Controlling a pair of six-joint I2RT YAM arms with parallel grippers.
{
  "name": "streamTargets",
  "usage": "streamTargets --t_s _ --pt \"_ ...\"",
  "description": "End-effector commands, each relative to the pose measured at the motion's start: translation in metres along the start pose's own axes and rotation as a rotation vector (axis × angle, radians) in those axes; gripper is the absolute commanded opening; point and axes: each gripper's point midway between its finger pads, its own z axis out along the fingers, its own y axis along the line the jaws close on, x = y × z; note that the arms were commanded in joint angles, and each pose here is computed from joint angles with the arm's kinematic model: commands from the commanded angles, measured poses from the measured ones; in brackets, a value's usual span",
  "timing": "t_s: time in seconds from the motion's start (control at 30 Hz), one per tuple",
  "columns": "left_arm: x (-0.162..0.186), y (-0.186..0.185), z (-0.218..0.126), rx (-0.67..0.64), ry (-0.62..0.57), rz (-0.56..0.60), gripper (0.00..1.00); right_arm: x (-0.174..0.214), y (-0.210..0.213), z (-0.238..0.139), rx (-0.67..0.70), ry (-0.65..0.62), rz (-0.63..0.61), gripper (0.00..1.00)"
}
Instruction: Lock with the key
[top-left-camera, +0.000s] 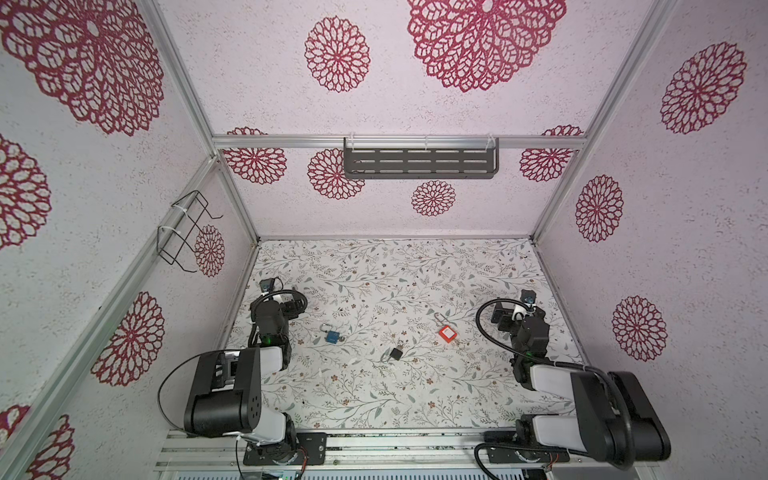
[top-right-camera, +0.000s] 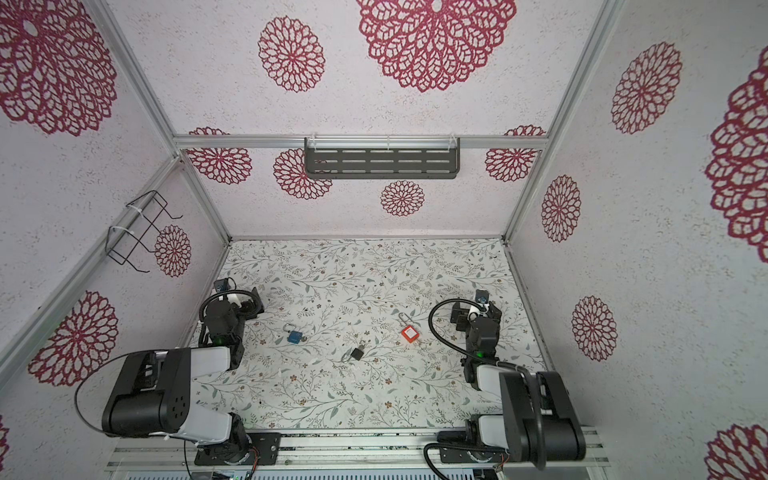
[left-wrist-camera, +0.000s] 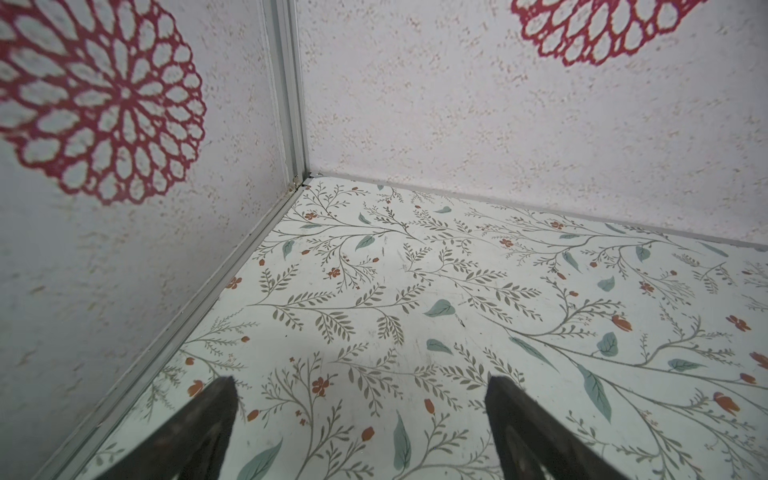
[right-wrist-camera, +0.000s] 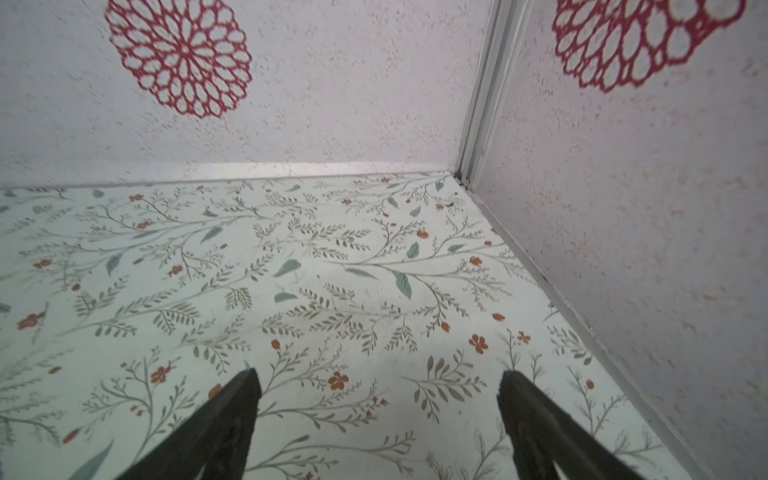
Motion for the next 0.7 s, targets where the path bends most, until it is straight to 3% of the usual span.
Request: streamTargets --t_s 0.0,0.13,0.23,0.43,0.67 --pt "-0.024 -0.001 -0.005 -0.017 0.002 0.008 0.97 -0.009 0.021 -0.003 -0.112 0.093 0.012 0.89" --pt "-0.060 -0.040 -0.028 0.108 0.117 -0.043 0.97 -0.012 0.060 -0.016 -0.256 0.207 -0.018 0.89" --pt "-0.080 -0.071 -0.049 0.243 0.211 -0.136 0.97 -0.009 0.095 -0.031 -0.343 0.324 -0.115 0.89" --pt "-0.065 -0.109 -0.087 0.402 0.398 -0.294 0.97 0.010 0.142 -0.057 -0.486 0.533 -0.301 0.88" --pt "-0.046 -0.141 -0.122 0.483 0.422 -0.319 0.98 0.043 0.159 -0.072 -0.538 0.741 -0.453 0.80"
